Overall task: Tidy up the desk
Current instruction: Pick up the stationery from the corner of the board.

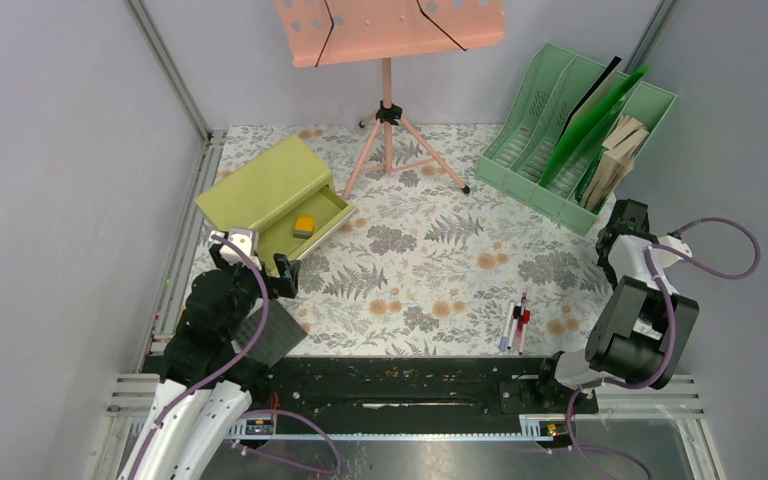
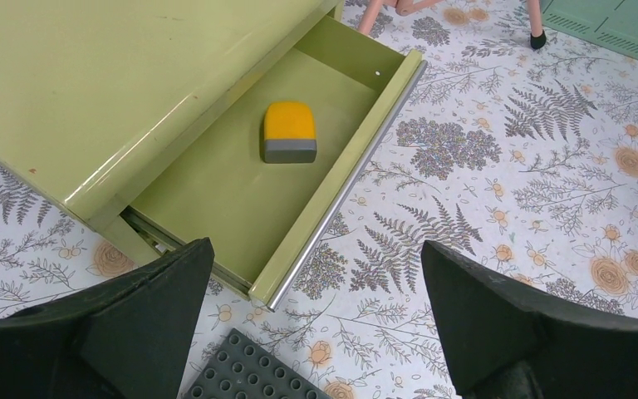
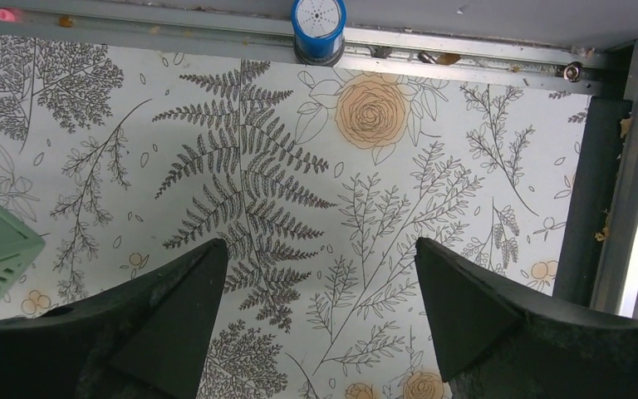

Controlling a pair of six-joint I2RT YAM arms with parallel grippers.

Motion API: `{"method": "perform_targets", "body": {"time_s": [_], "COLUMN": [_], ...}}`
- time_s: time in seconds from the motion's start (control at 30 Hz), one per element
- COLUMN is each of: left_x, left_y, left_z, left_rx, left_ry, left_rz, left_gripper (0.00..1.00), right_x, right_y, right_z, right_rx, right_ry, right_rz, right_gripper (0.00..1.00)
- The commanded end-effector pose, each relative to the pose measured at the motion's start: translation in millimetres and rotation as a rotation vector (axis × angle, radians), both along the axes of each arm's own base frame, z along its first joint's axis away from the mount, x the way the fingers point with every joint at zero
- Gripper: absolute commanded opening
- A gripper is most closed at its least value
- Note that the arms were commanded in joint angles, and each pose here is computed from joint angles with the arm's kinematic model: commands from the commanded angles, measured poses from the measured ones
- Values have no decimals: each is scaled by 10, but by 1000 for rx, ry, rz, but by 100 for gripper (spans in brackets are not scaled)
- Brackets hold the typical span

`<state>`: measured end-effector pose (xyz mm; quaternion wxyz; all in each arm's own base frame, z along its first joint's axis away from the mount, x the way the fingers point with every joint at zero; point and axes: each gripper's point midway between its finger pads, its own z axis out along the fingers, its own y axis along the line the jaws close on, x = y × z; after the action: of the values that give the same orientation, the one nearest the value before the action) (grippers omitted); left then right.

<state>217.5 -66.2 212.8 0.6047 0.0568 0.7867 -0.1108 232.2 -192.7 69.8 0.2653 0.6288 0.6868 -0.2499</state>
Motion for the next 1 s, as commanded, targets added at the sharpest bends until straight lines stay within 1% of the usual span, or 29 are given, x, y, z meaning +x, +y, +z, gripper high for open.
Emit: {"method": "perform_targets", "body": {"time_s": [0.0, 0.07, 0.37, 0.5, 0.6, 0.7, 0.77, 0.87, 0.97], "left_x": [24, 24, 23, 24, 24, 25, 23, 23, 26], "left_y": [-61, -63, -78, -89, -90, -92, -96, -99, -106], "left_z": [119, 119, 102, 99, 98, 101, 104, 105, 98], "left_rx": [-10, -11, -7, -7, -7, -8, -8, -8, -6], "left_ry": [-58, -58, -54, -53, -52, -55, -56, -58, -55], "left_rz": [-32, -33, -41, -46, -47, -48, -50, -52, -55], "left_gripper": [99, 99, 99, 99, 99, 99, 99, 99, 99], "right_x": [173, 197, 155, 119, 112, 53, 32, -57, -93], "right_y": [-197, -224, -285, -338, -444, -631, -743, -876, -957], "right_z": [157, 136, -172, -160, -19, 162, 228, 260, 255], "right_rx": [-59, -46, 119, 149, 99, 0, -34, -108, -151], "right_ry": [-14, -8, -29, -40, -35, 21, 50, 112, 142], "right_rz": [7, 10, -48, -63, -62, -59, -53, -69, -73], "right_gripper": [92, 93, 95, 96, 97, 98, 98, 98, 97]}}
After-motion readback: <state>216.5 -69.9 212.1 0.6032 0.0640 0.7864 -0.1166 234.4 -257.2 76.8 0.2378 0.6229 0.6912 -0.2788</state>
